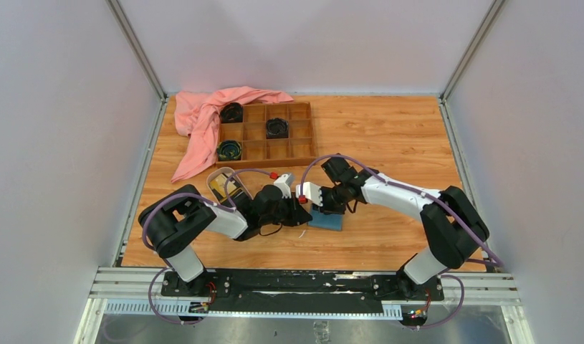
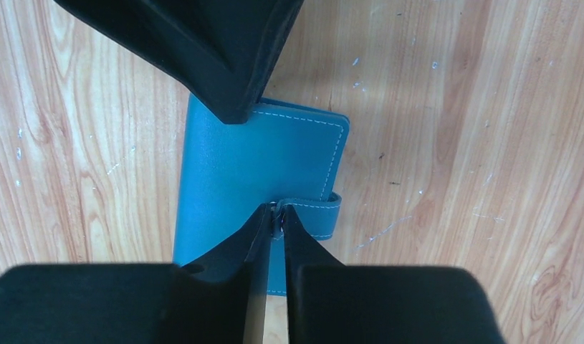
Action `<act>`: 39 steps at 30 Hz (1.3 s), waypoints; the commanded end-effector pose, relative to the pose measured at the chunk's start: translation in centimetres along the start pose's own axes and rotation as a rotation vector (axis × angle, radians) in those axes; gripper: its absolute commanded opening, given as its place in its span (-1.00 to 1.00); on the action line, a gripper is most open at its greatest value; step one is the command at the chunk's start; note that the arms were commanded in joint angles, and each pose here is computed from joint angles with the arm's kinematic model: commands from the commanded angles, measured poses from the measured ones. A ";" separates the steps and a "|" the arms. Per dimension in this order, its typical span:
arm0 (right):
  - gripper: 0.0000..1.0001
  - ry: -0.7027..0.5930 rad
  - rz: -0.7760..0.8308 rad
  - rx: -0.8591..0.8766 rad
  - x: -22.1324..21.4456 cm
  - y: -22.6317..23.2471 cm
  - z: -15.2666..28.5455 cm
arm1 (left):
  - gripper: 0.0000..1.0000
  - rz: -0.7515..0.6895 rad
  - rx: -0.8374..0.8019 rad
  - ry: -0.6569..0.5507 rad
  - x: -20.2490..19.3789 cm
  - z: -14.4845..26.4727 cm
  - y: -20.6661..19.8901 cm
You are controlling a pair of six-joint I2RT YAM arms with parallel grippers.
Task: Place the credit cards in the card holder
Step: Open the card holder at the center of the board.
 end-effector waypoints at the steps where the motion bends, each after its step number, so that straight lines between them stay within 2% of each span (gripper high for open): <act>1: -0.78 0.080 0.004 -0.042 -1.0 -0.2 0.7 | -1.00 -0.016 0.025 0.027 -1.1 0.4 0.8; 9: -0.94 0.049 -0.019 -0.114 -0.7 -1.2 2.1 | -1.00 -0.021 0.030 0.027 -1.2 0.5 0.9; 16: -1.00 -0.049 -0.186 -0.105 -1.2 -2.2 3.0 | -0.97 -0.067 0.011 -0.014 -0.3 1.1 0.3; 23: -1.00 -0.161 -0.282 -0.043 -0.8 -2.1 4.0 | -0.56 -0.096 0.003 -0.076 0.8 2.2 -0.2; 28: -1.00 -0.239 -0.347 0.003 -0.6 -2.1 4.5 | -0.40 -0.109 0.003 -0.129 1.5 3.5 -0.2; 34: -1.00 -0.318 -0.398 0.051 0.0 -2.0 5.2 | -0.23 -0.162 -0.020 -0.262 3.2 6.8 -1.2; 39: -1.00 -0.351 -0.418 0.063 0.4 -2.0 5.6 | 0.07 -0.197 0.008 -0.408 4.7 10.3 -1.1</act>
Point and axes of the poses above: each gripper's point midway between its finger pads, its own z axis back along the fingers, its own y axis along the line the jaws close on, x = y × z, the point moved 4 cm from there along z, back along the fingers, and after that the axes turned 1 degree about z, right-handed, at the moved point
